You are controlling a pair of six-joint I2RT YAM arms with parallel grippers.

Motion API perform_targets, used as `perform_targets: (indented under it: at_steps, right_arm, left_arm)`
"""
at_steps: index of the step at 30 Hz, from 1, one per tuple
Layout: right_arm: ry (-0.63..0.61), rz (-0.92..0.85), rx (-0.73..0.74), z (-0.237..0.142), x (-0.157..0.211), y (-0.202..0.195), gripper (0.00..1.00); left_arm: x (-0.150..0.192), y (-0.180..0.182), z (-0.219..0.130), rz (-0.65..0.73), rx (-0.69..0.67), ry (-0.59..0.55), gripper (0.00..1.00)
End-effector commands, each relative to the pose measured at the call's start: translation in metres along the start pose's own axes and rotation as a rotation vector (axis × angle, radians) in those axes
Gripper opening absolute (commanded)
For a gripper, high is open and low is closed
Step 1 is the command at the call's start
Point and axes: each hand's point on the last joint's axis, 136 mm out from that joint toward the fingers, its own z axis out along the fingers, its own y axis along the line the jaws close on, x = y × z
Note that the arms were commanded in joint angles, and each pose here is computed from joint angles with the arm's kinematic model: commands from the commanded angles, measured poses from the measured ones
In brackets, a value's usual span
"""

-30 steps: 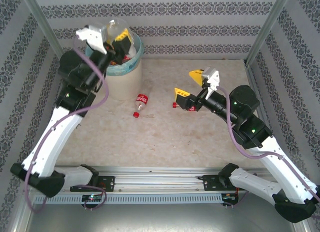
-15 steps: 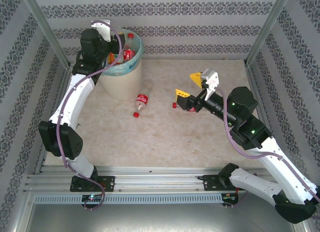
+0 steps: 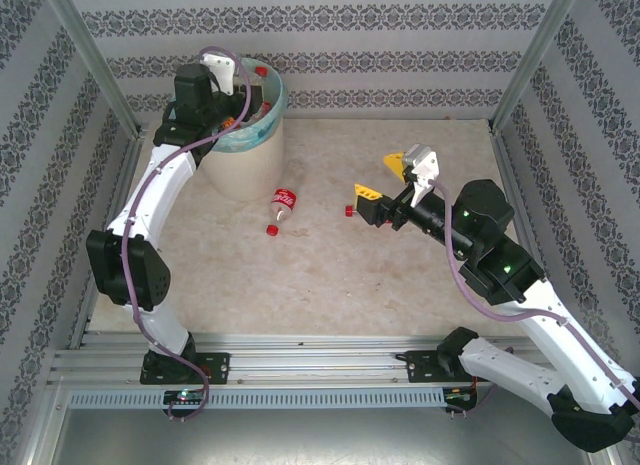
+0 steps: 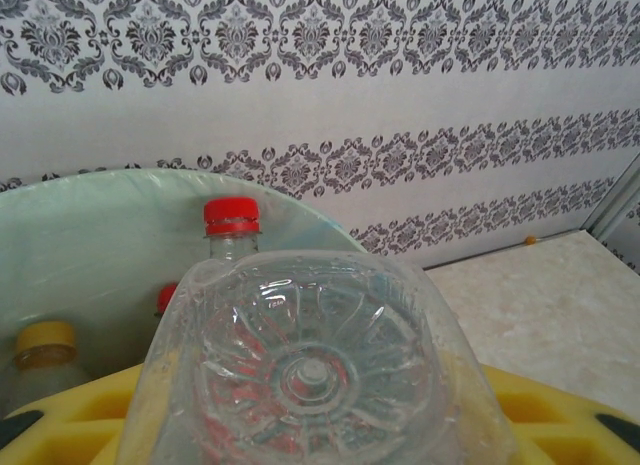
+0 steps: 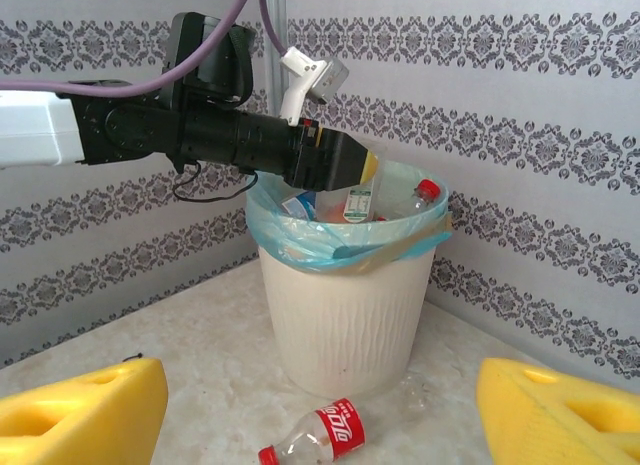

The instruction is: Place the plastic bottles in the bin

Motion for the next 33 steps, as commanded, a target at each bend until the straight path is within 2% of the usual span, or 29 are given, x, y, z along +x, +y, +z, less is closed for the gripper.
perform_targets:
  at_steps: [1, 2, 4, 9, 12, 15, 22, 27, 33]
  right_arm:
    - [0.011, -0.011, 0.021, 0.002, 0.004, -0.004, 0.81]
    - [0.012, -0.012, 0.021, 0.003, 0.004, -0.004, 0.81]
    - [0.014, -0.012, 0.021, 0.004, 0.004, -0.004, 0.81]
    - [0.020, -0.008, 0.005, 0.010, 0.005, -0.002, 0.81]
    - [0.025, -0.007, 0.002, 0.012, 0.006, -0.002, 0.81]
    - [0.034, -0.004, 0.005, 0.013, 0.009, -0.003, 0.81]
    - [0.053, -0.004, 0.018, 0.015, 0.016, -0.006, 0.80]
    - [0.063, -0.001, 0.009, 0.019, 0.018, -0.005, 0.80]
    - [0.084, 0.016, -0.009, 0.028, 0.023, -0.003, 0.80]
  left_arm:
    - [-0.003, 0.003, -0.007, -0.012, -0.002, 0.002, 0.66]
    - [-0.009, 0.003, -0.010, -0.013, -0.006, -0.013, 0.72]
    - [-0.021, 0.002, -0.017, -0.008, -0.007, -0.043, 0.77]
    - [-0.049, -0.001, -0.028, -0.005, -0.006, -0.090, 0.77]
    - [-0.057, -0.001, -0.031, 0.000, -0.009, -0.101, 0.73]
    - [-0.056, -0.003, -0.029, -0.010, 0.001, -0.088, 0.62]
    - [-0.021, -0.015, -0.008, -0.074, 0.096, 0.041, 0.45]
    - [0.003, -0.013, 0.019, -0.099, 0.119, 0.138, 0.40]
    - [-0.015, -0.015, 0.043, -0.117, 0.119, 0.131, 0.37]
